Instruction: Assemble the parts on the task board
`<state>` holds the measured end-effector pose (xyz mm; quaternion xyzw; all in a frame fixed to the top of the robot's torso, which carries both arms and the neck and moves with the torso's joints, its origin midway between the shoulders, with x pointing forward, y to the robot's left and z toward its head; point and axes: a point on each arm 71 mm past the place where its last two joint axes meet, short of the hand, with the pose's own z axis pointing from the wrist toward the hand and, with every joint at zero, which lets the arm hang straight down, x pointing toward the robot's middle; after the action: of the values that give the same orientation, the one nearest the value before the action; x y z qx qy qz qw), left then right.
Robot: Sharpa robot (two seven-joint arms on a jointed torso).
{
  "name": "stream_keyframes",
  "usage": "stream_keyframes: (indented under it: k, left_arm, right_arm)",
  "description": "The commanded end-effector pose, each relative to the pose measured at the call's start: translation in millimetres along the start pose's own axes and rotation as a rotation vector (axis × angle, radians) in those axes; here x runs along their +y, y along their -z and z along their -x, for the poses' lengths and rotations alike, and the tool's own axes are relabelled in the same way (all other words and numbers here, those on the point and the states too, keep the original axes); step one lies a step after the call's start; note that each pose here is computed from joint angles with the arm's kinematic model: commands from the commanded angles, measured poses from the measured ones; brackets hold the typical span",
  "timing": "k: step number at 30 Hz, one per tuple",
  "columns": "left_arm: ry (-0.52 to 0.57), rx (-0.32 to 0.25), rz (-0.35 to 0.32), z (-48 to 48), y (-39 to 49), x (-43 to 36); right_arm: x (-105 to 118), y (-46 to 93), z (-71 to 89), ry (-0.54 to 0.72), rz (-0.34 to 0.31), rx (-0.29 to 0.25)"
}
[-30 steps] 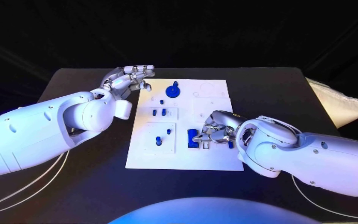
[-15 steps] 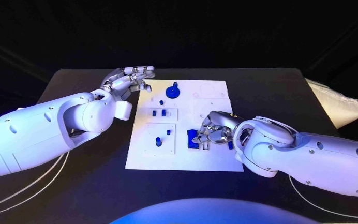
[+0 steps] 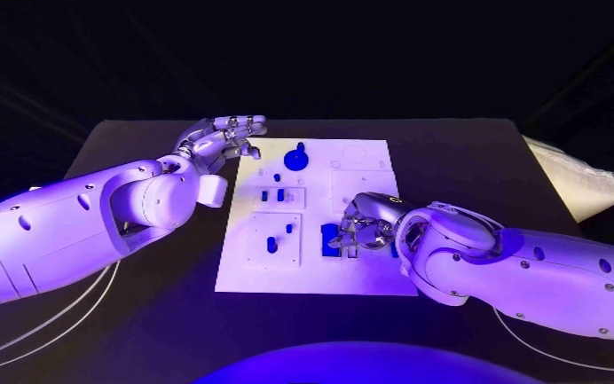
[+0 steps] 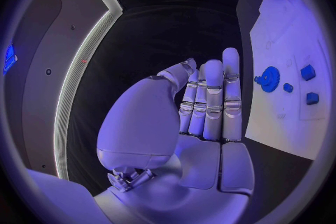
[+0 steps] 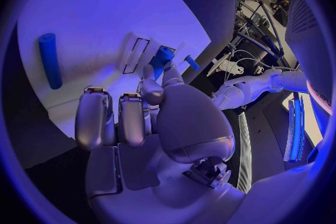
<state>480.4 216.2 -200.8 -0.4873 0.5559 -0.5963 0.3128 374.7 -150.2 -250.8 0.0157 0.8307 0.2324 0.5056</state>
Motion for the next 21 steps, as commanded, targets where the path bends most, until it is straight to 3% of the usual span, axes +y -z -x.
stream_keyframes:
  k: [1,10,16,21]
  left_arm:
    - [0.01,0.021,-0.005,-2.3,-0.4,-0.4]
    - [0.01,0.022,-0.005,-2.7,-0.7,-0.2]
    - [0.01,0.019,-0.004,-1.2,-0.3,0.1]
    - [0.01,0.019,-0.004,-0.5,0.3,0.7]
  right_arm:
    - [-2,-1.1,-0.9,0.048,-0.017,-0.012]
    - [-5,1.9,4.6,0.012,0.001,-0.076]
    - [-18,19.1,18.1,-0.111,0.051,-0.112]
    - [-36,35.5,35.7,-0.129,0.024,-0.122]
